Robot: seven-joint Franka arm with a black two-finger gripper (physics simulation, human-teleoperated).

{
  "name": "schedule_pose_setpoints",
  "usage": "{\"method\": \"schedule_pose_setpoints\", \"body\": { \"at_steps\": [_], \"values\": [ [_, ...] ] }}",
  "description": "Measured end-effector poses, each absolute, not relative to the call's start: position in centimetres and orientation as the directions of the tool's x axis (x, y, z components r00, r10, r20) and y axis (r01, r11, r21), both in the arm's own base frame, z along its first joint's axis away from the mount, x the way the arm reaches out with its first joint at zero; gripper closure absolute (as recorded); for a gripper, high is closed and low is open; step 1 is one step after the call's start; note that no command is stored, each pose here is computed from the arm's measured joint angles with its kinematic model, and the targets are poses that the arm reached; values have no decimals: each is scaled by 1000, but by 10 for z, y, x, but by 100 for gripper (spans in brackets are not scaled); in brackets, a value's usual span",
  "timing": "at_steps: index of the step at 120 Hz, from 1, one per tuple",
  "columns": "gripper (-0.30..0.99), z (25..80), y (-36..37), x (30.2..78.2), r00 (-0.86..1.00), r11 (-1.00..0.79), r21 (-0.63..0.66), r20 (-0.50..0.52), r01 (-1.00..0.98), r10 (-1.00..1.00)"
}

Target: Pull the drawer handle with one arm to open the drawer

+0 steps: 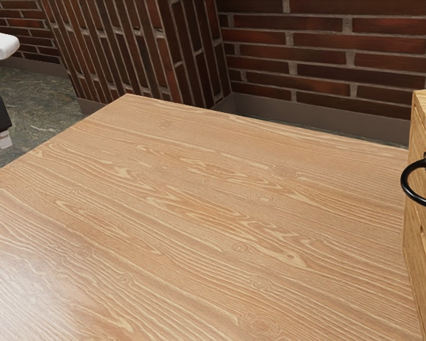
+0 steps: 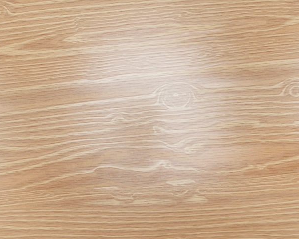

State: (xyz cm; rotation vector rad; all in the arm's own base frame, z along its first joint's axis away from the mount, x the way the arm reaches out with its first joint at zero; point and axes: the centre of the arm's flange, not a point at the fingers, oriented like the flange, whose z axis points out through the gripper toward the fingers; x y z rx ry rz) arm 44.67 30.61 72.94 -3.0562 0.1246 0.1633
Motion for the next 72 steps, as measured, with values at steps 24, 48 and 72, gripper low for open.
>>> {"method": "schedule_pose_setpoints", "body": {
  "at_steps": [24,48,72],
  "values": [
    [0,728,306,448,991,-994,-72,-111,-86,-77],
    [0,823,236,399,987,-975,-170,52,-143,-154],
    [0,804,60,481,793,-785,-160,14,-599,-609]
  ]
}}
